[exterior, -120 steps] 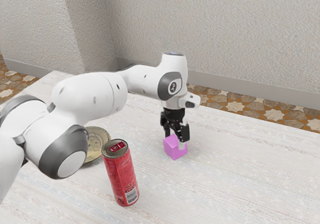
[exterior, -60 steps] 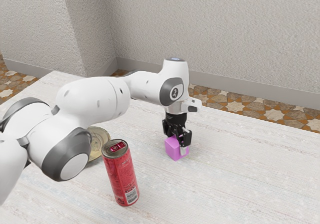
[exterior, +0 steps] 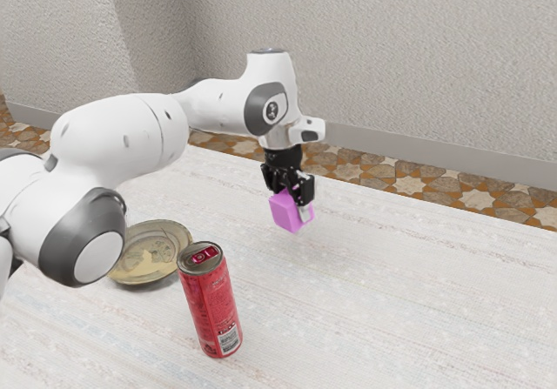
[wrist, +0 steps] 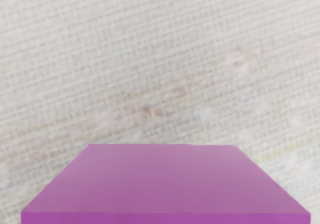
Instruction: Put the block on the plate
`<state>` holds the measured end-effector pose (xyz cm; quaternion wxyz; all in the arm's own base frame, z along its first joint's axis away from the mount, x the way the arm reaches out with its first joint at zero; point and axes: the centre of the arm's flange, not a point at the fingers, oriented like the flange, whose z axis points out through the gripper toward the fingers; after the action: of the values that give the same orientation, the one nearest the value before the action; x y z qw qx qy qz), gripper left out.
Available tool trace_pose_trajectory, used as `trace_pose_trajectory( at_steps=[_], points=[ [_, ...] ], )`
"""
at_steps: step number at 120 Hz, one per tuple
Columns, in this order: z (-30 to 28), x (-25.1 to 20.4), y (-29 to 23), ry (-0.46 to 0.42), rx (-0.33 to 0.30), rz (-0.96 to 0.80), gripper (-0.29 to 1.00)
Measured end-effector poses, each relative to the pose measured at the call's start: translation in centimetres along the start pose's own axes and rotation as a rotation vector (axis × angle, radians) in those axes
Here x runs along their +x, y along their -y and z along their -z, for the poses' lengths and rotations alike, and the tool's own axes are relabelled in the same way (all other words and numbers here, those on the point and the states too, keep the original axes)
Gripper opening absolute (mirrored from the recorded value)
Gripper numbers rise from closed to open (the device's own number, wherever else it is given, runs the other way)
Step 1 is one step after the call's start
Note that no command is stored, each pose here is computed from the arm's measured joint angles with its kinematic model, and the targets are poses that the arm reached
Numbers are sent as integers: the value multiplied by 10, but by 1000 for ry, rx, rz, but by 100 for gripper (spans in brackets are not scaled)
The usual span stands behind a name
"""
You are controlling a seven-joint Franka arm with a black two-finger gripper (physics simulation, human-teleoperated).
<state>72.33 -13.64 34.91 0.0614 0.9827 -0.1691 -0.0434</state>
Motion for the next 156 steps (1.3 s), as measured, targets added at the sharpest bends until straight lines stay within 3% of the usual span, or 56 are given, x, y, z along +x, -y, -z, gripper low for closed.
trace_pose_trajectory(
  at_steps=[38, 65, 105, 156],
  points=[
    [16, -47, 143, -3, -51, 168, 33],
    [25, -107, 205, 28, -84, 236, 33],
    [27, -185, 230, 51, -105, 272, 33],
    [17, -242, 241, 26, -77, 305, 33]
  ],
)
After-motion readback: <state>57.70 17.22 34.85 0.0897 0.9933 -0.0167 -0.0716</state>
